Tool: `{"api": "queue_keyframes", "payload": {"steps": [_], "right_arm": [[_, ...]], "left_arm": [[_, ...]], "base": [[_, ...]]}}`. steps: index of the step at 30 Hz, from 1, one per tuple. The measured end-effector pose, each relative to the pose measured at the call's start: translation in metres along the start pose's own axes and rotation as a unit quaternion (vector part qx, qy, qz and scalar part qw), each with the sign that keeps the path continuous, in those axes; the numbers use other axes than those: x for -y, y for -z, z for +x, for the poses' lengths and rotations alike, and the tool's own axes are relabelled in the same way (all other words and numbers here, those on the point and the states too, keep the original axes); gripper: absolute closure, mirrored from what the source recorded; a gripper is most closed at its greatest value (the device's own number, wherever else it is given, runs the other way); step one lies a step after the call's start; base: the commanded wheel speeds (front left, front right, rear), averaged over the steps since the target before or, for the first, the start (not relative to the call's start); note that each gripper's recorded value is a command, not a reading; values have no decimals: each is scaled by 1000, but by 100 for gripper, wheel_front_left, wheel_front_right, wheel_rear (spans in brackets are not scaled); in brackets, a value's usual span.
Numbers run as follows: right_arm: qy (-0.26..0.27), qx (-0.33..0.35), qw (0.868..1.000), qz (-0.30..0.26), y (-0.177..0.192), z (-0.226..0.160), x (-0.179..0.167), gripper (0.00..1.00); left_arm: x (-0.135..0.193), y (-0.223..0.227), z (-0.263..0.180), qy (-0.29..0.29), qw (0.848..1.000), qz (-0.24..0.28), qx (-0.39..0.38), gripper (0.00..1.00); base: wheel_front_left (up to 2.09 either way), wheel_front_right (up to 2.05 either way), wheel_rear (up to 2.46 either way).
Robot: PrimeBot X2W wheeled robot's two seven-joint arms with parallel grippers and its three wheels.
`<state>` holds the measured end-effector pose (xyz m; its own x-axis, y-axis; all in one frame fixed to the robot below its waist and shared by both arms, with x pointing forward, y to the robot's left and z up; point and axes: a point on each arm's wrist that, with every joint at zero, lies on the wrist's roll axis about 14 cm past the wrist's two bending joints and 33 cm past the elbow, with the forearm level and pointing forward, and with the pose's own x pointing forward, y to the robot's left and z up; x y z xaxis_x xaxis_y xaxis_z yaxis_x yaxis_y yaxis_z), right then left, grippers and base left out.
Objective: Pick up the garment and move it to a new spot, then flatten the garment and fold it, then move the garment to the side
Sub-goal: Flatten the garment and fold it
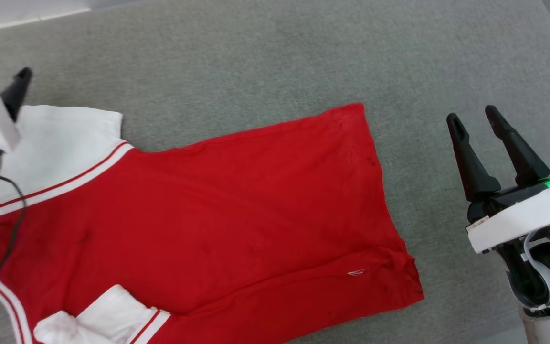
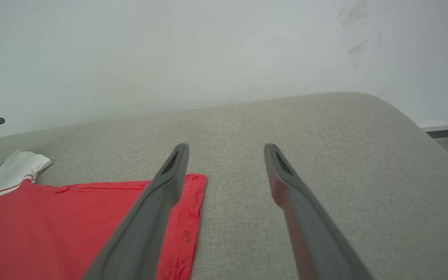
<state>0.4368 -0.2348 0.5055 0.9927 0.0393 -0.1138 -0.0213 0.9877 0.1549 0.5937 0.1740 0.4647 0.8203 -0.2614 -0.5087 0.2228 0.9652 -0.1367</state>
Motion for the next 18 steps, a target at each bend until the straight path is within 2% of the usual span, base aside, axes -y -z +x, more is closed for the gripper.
{"api": "queue_keyframes", "payload": {"steps": [3,9,14,18], "right_arm": [[13,-15,1000,7,11,-1,8,0],[28,-42,998,25,34,-2,17,0],[33,-56,997,42,47,0,19,0],[39,-60,996,46,52,1,24,0]], "left_arm": [[-11,19,13,-7,997,3,-78,0],[-30,57,24,-28,980,-16,-199,0],[-28,86,30,-21,963,-56,-264,0],[-24,95,33,-13,957,-74,-279,0]], "base": [[0,0,0],[0,0,0],[0,0,0],[0,0,0]]}}
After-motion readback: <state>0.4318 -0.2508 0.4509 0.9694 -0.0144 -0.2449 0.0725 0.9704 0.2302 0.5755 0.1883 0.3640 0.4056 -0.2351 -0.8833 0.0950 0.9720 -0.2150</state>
